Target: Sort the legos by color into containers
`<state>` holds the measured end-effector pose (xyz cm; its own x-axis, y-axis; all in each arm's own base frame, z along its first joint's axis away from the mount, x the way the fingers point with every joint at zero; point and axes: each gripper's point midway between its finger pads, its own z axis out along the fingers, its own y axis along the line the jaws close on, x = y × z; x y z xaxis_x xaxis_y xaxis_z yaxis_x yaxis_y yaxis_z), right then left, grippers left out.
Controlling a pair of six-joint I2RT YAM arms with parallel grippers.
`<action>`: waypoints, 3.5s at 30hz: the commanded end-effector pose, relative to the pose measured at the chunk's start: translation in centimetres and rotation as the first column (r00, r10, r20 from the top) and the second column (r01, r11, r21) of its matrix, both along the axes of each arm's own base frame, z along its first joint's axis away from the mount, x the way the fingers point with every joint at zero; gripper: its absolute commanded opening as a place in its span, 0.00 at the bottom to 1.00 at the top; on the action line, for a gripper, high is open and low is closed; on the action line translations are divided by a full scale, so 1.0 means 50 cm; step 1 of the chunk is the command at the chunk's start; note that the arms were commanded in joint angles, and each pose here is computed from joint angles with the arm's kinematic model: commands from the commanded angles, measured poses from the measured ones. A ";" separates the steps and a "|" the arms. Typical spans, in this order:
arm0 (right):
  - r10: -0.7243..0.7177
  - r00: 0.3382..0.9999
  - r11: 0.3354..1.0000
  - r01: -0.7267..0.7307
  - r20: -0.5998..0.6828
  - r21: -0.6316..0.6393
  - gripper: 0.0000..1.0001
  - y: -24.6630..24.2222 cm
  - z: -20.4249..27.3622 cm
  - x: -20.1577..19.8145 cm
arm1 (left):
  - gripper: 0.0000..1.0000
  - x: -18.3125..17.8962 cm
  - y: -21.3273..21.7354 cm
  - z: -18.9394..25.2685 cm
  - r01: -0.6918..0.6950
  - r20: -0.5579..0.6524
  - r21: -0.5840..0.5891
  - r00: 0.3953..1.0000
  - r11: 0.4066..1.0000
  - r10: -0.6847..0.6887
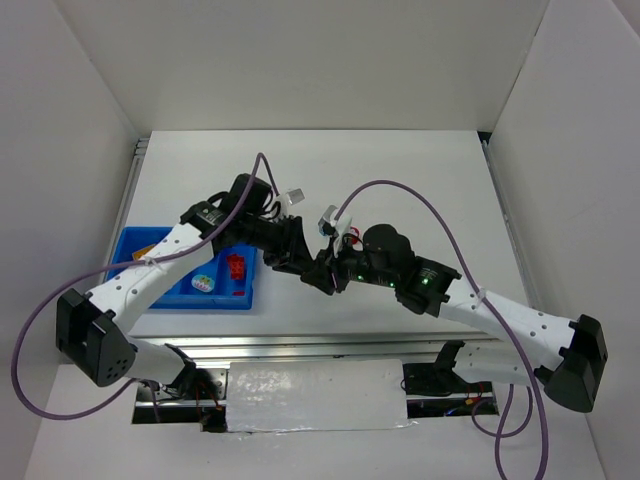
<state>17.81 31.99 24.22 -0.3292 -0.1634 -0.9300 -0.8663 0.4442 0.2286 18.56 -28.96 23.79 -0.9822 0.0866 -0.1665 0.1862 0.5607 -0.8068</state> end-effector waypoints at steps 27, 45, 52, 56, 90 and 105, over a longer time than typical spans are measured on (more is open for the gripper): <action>-0.219 0.973 0.974 0.222 -0.068 0.042 1.00 -0.107 -0.047 0.071 | 0.00 0.229 0.425 -0.014 -0.706 0.380 0.548 0.688 0.448 0.619; -0.099 0.988 0.995 0.102 -0.120 0.019 1.00 -0.098 -0.032 0.026 | 0.10 0.203 0.894 -0.160 -0.513 0.624 0.703 0.110 -0.494 0.774; -0.067 0.991 0.998 0.068 -0.119 0.004 1.00 -0.092 -0.024 0.021 | 0.73 0.211 0.899 -0.186 -0.478 0.622 0.718 0.115 -0.506 0.774; -0.072 0.989 0.997 0.073 -0.127 0.002 1.00 -0.091 -0.030 0.023 | 0.99 0.213 0.906 -0.172 -0.474 0.635 0.709 0.106 -0.523 0.765; -0.846 0.500 0.475 0.549 -0.185 -0.688 0.97 -0.229 -0.388 0.428 | 0.99 0.165 0.463 0.053 -0.749 0.511 0.378 0.658 0.544 0.552; -0.831 0.521 0.502 0.552 -0.195 -0.666 0.82 -0.196 -0.415 0.475 | 1.00 0.164 0.447 0.023 -0.693 0.467 0.414 0.718 0.590 0.515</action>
